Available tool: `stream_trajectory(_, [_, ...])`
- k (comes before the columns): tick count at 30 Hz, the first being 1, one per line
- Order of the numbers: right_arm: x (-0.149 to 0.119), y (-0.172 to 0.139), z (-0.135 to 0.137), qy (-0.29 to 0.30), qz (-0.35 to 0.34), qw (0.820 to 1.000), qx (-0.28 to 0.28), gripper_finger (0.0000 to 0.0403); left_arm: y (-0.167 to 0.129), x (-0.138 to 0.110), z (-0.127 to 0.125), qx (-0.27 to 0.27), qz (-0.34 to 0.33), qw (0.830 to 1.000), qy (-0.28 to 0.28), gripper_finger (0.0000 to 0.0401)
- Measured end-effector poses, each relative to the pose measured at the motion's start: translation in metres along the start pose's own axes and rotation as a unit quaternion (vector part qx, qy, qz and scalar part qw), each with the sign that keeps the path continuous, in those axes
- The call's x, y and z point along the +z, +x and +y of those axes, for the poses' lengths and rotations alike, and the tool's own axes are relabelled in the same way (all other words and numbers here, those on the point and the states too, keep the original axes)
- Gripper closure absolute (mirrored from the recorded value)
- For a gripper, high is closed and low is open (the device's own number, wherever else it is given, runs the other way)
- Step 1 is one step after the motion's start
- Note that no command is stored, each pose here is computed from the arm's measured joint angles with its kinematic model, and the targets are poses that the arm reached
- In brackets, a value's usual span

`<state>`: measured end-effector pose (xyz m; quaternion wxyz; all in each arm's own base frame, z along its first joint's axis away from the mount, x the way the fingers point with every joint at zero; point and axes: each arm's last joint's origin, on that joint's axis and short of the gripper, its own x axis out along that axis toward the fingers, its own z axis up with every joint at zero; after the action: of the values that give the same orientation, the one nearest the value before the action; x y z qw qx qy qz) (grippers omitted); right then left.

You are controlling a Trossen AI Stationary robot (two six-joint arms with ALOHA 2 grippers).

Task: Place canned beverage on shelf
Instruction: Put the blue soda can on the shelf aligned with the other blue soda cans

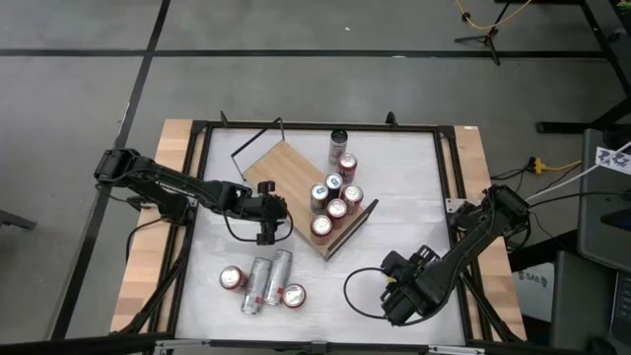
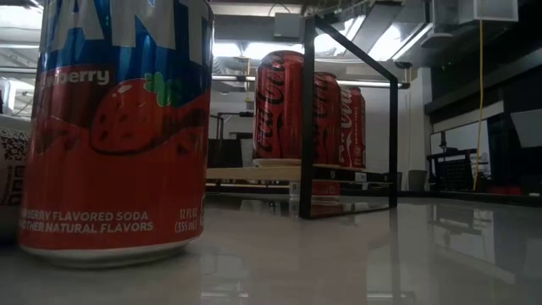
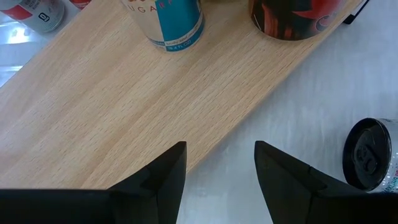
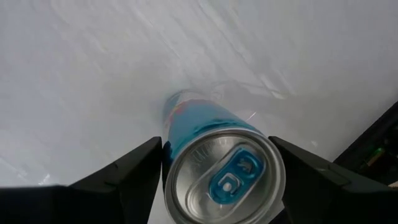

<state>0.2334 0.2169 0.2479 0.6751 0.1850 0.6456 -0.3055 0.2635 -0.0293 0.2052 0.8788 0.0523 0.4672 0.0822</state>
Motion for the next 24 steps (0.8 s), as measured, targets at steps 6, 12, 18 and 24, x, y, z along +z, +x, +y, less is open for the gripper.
stream_trajectory(6, [0.0002, 0.0003, 0.0024, 0.024, -0.001, 1.000, 0.011, 0.0125, 0.0000, 0.0000, -0.0001, 0.000, 0.000, 1.000, 0.000, 0.0220])
stream_trajectory(12, [0.0002, 0.0005, 0.0024, 0.027, 0.000, 1.000, 0.009, 0.0125, 0.0000, 0.0000, 0.0000, 0.000, 0.000, 1.000, 0.000, 0.0220])
stream_trajectory(18, [0.0005, 0.0002, 0.0042, -0.001, -0.002, 1.000, 0.019, 0.0142, 0.0000, 0.0000, 0.0000, 0.000, 0.000, 1.000, 0.000, 0.0220])
stream_trajectory(24, [0.0010, -0.0002, 0.0060, -0.008, -0.009, 1.000, 0.027, 0.0178, 0.0000, 0.0000, 0.0000, 0.000, 0.000, 1.000, 0.000, 0.0220])
